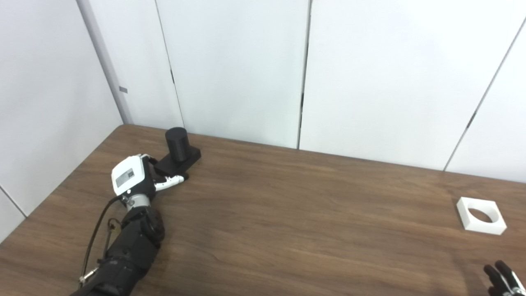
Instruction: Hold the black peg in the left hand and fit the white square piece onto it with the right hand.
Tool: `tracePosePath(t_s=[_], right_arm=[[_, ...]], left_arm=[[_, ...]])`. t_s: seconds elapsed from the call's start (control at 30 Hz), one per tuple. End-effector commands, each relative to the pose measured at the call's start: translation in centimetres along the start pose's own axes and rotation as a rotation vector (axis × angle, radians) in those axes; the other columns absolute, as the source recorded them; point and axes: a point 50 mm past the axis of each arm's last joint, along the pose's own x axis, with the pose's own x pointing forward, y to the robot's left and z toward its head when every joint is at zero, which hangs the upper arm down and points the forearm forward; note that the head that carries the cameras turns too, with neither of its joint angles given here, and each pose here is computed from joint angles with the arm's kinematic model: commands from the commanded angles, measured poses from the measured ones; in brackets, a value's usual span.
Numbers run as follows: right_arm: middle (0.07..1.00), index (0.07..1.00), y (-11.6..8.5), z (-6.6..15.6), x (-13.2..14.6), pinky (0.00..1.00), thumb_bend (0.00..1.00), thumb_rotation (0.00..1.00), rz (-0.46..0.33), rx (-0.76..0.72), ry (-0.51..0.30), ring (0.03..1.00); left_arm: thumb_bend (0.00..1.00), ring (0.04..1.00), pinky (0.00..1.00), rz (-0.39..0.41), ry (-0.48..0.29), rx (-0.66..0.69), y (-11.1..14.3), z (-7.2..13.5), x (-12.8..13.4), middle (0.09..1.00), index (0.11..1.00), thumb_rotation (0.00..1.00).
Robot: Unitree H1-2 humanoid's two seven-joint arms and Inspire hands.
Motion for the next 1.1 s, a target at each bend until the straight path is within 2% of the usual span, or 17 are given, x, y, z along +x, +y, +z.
tracePosePath(t_s=[0.0, 0.03, 0.07, 0.13, 0.33, 0.73, 0.83, 1.07], right_arm=[[0.909, 0.932, 0.4, -0.6, -0.5, 1.00, 0.74, 0.96, -0.013, 0.017, 0.029, 0.974], [0.911, 0.934, 0.4, -0.6, -0.5, 1.00, 0.73, 0.96, -0.012, 0.014, 0.030, 0.979], [0.913, 0.937, 0.4, -0.6, -0.5, 1.00, 0.73, 0.97, -0.011, 0.013, 0.030, 0.982], [0.913, 0.938, 0.4, -0.6, -0.5, 1.00, 0.73, 0.97, -0.012, 0.011, 0.034, 0.983], [0.914, 0.940, 0.5, -0.5, -0.5, 1.00, 0.72, 0.98, -0.006, 0.011, 0.029, 0.983], [0.911, 0.940, 0.6, -0.5, -0.5, 1.00, 0.70, 0.99, -0.009, 0.016, 0.024, 0.980], [0.910, 0.941, 0.7, -0.4, -0.5, 1.00, 0.69, 0.98, -0.012, 0.021, 0.026, 0.980], [0.911, 0.940, 0.8, -0.3, -0.4, 1.00, 0.69, 0.98, -0.013, 0.017, 0.031, 0.978]], left_arm=[[0.84, 0.882, 0.90, 0.040, -0.026, -0.010, 0.6, 0.1, 0.5, 0.812, 0.566, 0.22], [0.69, 0.871, 0.90, 0.050, -0.036, -0.021, 0.6, 0.0, 0.4, 0.797, 0.527, 0.15], [0.59, 0.862, 0.89, 0.057, -0.043, -0.028, 0.5, -0.1, 0.4, 0.784, 0.502, 0.10], [0.54, 0.858, 0.90, 0.061, -0.045, -0.048, 0.5, -0.1, 0.3, 0.776, 0.488, 0.08], [0.52, 0.853, 0.92, 0.056, -0.048, -0.092, 0.5, -0.3, 0.3, 0.749, 0.479, 0.05], [0.52, 0.826, 0.84, 0.054, -0.058, -0.097, 0.4, -0.4, 0.0, 0.732, 0.479, 0.05], [0.52, 0.829, 0.85, 0.050, -0.101, -0.120, 0.7, -0.1, -0.9, 0.739, 0.480, 0.05], [0.52, 0.865, 0.97, 0.013, -0.227, -0.170, 1.6, 1.1, -5.0, 0.779, 0.486, 0.05]])
